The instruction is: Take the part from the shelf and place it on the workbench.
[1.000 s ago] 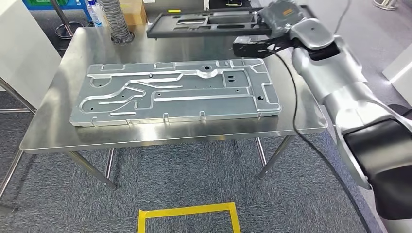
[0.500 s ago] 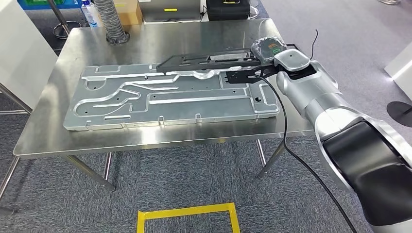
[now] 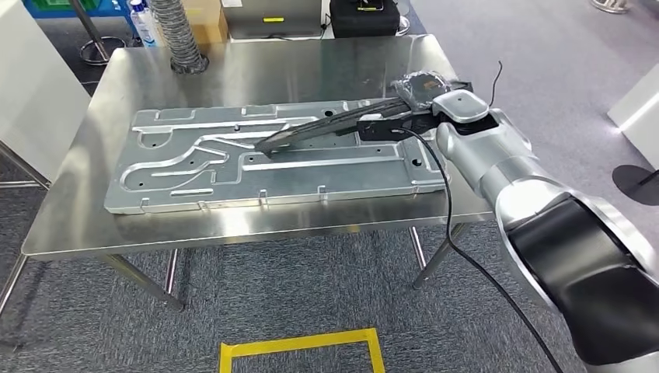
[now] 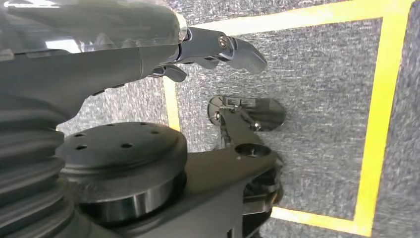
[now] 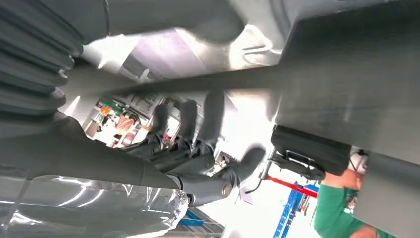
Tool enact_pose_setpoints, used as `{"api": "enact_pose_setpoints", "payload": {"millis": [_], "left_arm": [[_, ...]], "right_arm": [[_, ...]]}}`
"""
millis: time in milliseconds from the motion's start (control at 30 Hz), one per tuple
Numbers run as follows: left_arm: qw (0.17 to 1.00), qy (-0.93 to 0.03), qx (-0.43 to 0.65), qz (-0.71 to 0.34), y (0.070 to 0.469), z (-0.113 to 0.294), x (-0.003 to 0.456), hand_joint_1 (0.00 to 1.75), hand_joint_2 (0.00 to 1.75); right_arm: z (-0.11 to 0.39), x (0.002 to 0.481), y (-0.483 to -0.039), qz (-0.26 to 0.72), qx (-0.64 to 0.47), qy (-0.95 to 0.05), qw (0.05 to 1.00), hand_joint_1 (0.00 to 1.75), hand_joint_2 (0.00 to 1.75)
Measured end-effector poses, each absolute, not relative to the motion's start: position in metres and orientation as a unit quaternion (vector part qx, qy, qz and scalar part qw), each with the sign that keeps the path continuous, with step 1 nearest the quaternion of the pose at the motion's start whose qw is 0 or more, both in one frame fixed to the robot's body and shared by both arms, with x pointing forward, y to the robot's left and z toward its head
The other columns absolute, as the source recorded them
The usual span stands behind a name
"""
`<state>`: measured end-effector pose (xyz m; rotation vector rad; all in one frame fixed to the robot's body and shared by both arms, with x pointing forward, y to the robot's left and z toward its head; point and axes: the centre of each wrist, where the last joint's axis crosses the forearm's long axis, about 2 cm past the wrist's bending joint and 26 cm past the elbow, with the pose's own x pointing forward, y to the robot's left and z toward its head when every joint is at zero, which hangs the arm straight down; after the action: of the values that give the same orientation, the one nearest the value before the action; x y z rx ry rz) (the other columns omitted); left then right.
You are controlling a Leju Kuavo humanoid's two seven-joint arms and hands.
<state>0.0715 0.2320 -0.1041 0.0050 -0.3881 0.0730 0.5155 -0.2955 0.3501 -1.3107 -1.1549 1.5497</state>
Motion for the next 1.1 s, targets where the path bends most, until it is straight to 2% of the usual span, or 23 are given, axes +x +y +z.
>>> {"api": "enact_pose_setpoints", "payload": {"millis": [733, 1100], "left_arm": [[0.983, -0.172, -0.017, 0.059, 0.233, -0.105, 0.066, 0.00, 0.00], [0.983, -0.170, -0.016, 0.060, 0.235, -0.105, 0.068, 0.00, 0.00]], "right_arm": [[0.358, 0.517, -0.302, 0.576, -0.499, -0.494, 0.420, 0.00, 0.00], [0.367, 0.517, -0.318, 0.563, -0.505, -0.497, 0.426, 0.00, 0.00]]}}
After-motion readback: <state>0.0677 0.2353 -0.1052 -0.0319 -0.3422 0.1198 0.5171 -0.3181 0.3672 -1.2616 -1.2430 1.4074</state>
